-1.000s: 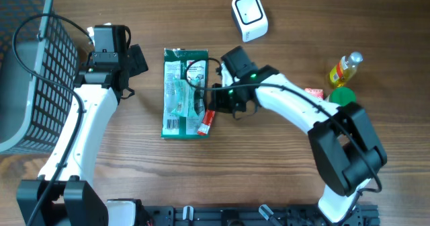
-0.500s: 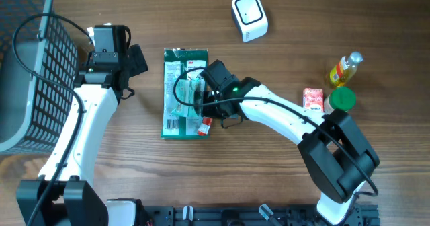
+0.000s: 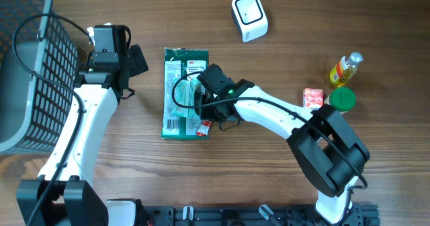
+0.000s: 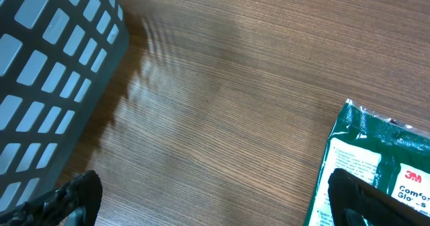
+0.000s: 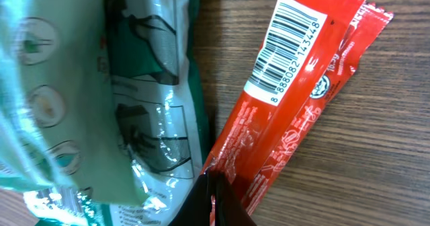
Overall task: Scan the item barcode
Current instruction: 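Lower and close the right gripper on the red sticks' end, then lift the red sticks off the gloves pack with right gripper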
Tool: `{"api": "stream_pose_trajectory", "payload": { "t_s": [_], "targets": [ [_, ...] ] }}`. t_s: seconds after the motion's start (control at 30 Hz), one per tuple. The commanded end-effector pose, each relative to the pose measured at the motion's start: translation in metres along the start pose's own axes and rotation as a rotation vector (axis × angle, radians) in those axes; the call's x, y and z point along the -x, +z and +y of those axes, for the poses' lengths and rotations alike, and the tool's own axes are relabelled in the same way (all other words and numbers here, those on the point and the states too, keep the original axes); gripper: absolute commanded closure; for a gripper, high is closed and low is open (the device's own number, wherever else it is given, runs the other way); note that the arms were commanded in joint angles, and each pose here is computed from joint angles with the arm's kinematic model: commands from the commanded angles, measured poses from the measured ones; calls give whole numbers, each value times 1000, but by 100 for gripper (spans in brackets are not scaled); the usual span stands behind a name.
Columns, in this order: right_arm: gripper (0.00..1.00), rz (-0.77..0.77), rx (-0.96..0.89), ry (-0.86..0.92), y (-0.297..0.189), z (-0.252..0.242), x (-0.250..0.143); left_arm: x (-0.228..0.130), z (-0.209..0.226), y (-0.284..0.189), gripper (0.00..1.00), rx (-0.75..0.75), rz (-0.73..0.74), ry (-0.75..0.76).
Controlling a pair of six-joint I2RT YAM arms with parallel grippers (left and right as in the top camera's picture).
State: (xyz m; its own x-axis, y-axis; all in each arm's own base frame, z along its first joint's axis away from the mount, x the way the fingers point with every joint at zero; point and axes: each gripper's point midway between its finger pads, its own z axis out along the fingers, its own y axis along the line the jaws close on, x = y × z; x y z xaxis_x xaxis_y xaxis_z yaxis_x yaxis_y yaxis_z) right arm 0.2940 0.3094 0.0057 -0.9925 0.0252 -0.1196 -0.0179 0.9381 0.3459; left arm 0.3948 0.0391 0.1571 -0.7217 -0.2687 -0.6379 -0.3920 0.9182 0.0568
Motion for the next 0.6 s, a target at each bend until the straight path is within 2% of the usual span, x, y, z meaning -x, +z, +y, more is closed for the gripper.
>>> {"api": "stream_pose_trajectory", "payload": {
  "t_s": [0.0,0.1,0.23,0.47,0.57],
  "targets": [
    [95,5,-77,-28,11,-17,-4,6,2,-2,0,7,-16,1],
    [95,24,-115,-139,9,-27,-6,6,2,-2,0,7,-16,1],
    [95,55,-157,-169,-1,-47,-1,6,2,-2,0,7,-16,1],
    [82,26,-165,-247,-36,-71,45,6,2,-2,0,7,-16,1],
    [81,3,-152,-222,-52,-70,63,6,2,-2,0,7,-16,1]
  ]
}}
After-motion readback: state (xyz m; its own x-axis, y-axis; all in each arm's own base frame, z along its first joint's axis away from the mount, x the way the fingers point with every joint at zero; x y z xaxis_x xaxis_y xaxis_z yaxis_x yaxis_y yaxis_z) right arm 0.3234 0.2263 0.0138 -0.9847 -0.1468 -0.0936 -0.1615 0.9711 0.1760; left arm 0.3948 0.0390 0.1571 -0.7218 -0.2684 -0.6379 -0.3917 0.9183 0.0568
